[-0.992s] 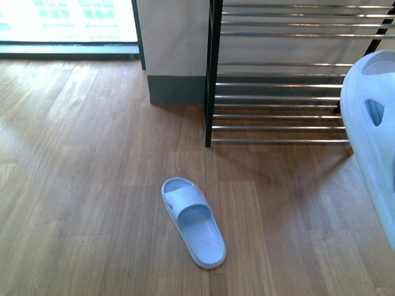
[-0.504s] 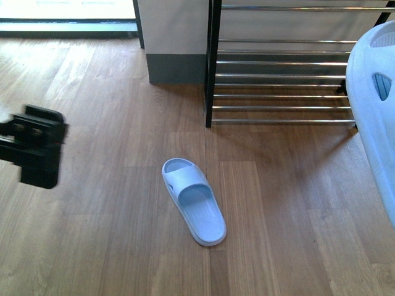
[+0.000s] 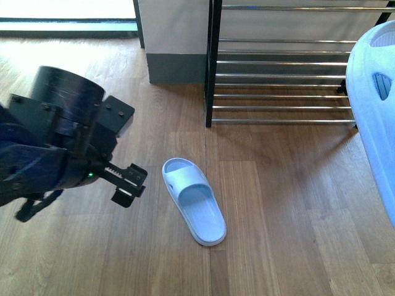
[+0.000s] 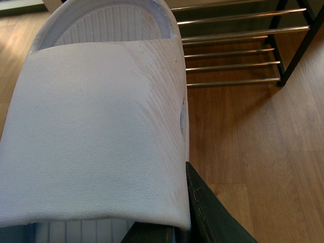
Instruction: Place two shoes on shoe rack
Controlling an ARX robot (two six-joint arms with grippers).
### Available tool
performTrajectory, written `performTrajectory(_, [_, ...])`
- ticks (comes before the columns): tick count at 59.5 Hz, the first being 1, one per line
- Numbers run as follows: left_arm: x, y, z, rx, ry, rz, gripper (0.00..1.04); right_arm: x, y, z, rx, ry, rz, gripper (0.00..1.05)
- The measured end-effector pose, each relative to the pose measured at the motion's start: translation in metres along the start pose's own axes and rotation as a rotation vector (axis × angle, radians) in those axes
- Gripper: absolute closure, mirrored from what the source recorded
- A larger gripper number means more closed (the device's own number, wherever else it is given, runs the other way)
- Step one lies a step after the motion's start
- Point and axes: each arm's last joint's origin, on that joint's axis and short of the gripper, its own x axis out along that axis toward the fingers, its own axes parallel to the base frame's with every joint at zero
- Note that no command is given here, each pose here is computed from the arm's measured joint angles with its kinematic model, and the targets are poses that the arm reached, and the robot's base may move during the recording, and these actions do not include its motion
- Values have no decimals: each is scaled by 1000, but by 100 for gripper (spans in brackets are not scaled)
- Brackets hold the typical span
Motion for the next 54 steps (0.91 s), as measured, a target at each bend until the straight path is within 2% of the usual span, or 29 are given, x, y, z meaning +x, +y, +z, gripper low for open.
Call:
performTrajectory(13, [40, -29, 1, -15, 48, -80, 9, 0, 0, 0, 0, 0, 0, 103])
performTrajectory(28, [77, -49, 6, 29, 93, -59, 9, 0, 0, 0, 0, 0, 0, 103])
performTrajectory(54, [116, -69, 17, -88, 140, -43, 9, 0, 0, 0, 0, 0, 0, 103])
